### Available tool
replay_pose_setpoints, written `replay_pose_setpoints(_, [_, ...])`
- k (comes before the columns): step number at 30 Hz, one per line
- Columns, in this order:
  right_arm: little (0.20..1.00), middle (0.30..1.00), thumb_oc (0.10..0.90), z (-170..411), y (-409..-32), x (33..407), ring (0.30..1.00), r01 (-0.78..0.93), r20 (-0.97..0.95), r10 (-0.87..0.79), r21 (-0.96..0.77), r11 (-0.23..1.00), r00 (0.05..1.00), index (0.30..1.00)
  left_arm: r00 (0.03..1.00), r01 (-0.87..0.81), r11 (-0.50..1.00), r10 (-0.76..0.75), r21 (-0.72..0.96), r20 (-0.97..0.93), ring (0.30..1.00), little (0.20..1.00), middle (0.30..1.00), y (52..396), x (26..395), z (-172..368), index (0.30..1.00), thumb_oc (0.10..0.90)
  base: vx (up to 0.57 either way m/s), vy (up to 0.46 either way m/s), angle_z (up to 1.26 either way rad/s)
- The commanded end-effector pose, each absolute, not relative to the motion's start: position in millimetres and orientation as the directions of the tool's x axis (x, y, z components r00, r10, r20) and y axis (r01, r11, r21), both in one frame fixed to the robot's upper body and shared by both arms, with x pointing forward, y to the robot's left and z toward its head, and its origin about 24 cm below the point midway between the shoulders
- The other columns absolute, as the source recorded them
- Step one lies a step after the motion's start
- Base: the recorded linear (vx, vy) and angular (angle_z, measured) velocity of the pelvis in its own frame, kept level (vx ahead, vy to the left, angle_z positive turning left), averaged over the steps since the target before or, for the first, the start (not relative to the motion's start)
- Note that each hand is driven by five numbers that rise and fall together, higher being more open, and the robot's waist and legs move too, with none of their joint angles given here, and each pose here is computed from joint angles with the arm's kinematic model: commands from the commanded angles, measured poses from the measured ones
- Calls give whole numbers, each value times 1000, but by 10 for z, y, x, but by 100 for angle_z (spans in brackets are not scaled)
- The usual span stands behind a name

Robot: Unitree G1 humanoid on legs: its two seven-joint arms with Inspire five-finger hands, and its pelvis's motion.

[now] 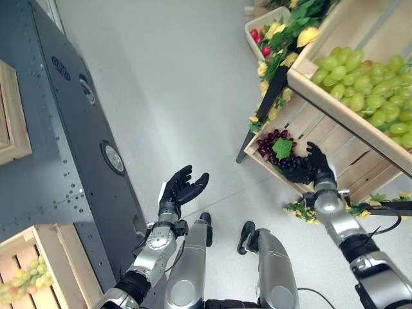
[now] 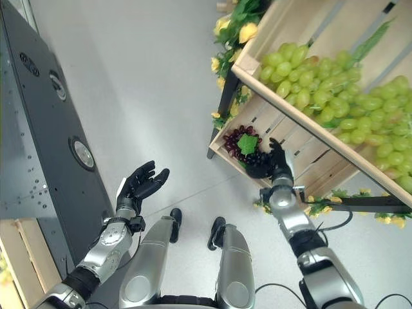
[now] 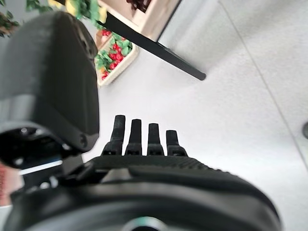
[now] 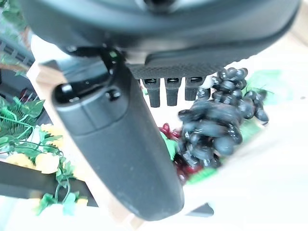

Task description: Pick up the fruits from the basket on one side to the basket on the other side

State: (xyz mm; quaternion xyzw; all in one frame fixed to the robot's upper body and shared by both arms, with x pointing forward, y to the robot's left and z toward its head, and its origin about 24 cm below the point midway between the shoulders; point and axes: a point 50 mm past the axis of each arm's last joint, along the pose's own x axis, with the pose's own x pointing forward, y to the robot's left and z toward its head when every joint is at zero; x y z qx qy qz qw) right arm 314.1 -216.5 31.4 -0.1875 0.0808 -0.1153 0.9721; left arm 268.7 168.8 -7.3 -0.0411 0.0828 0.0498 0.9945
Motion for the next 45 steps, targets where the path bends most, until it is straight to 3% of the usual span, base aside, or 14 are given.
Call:
replay_pose_setpoints(1, [900,900,800,819,-2080,3228,900,212,180,-153,-376,902,972,900,997,-59,989,52,-136,-55,900,900,900,1478,2670,70,900,800,83,31,-17])
replay_pose_setpoints(9, [900,900,800,364,-1761,2863,900,3,64,23,-384,923,998,900,986,-118,981,98,-153,-132,900,900,900,1529,2530,-116,900,800,85,-9,-13])
replay_pose_setpoints(22, [900,900,800,57,-1590,2501,900,-164,-75,147,-350,922,986,900,954,-210,965,168,-158,-248,900,900,900,1744,2249,-368,900,800,87,-10,12])
replay_pose_setpoints(29, [900,900,800,-43,-1356,2420,900,-383,-181,355,-160,910,917,900,938,-238,959,187,-151,-290,900,900,900,1779,2258,-422,900,800,11,-2,16])
replay_pose_setpoints(39, [900,900,800,-136,-1157,2366,900,-471,-222,449,-59,880,866,900,934,-215,974,183,-73,-308,900,900,900,1852,2209,-479,900,800,52,38,17])
replay_pose_setpoints(45, [900,900,800,-167,-1089,2348,900,-437,-241,449,104,894,861,900,928,-188,982,176,-7,-329,900,900,900,1952,2171,-500,900,800,66,28,21])
